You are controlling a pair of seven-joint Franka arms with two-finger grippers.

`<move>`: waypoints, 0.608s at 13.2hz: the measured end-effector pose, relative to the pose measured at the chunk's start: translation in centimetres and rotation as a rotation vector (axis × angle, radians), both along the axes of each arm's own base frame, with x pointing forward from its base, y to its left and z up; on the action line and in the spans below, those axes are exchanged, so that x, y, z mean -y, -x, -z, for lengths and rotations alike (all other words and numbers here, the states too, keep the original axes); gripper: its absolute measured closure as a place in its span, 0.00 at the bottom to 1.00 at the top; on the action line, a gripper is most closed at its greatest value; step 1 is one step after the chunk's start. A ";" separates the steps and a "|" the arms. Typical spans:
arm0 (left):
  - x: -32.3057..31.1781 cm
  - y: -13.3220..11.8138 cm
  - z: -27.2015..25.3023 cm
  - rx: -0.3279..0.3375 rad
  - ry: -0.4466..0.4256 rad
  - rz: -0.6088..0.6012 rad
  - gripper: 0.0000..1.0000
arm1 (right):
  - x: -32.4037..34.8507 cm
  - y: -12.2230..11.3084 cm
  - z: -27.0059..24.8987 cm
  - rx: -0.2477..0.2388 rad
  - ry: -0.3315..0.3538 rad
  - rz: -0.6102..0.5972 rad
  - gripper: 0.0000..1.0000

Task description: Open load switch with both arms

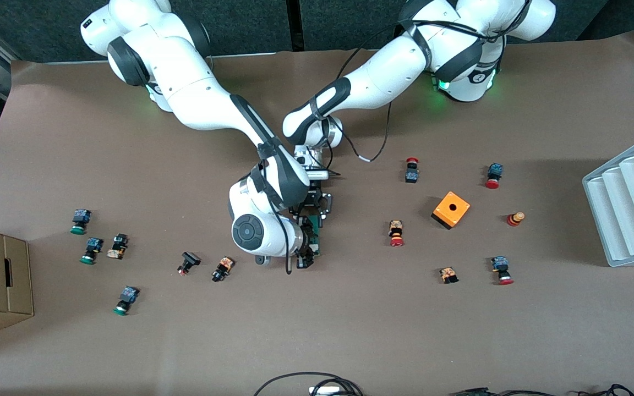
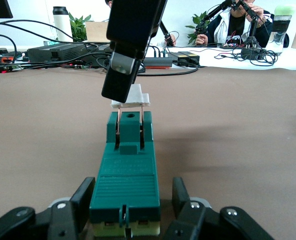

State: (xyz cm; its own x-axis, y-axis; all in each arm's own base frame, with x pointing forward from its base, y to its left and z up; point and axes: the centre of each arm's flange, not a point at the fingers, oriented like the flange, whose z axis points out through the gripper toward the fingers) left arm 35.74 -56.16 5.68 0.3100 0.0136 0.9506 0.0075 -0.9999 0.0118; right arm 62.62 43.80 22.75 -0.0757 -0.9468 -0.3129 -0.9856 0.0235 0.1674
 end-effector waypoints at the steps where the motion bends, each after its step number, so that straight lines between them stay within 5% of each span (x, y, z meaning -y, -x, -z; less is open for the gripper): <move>1: 0.0 0.0 0.0 0.000 0.000 0.000 0.30 | 0.0 0.0 0.0 0.000 0.000 0.000 0.52; 8: 0.0 0.0 0.0 0.001 0.000 0.000 0.30 | 0.1 0.6 -0.3 -0.014 0.004 -0.004 0.60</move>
State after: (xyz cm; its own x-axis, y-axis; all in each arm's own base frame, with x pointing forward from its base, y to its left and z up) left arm 35.73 -56.16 5.66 0.3094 0.0134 0.9508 0.0074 -0.9999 0.0117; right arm 62.01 43.73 23.04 -0.0768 -0.9482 -0.3082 -0.9832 0.0207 0.1814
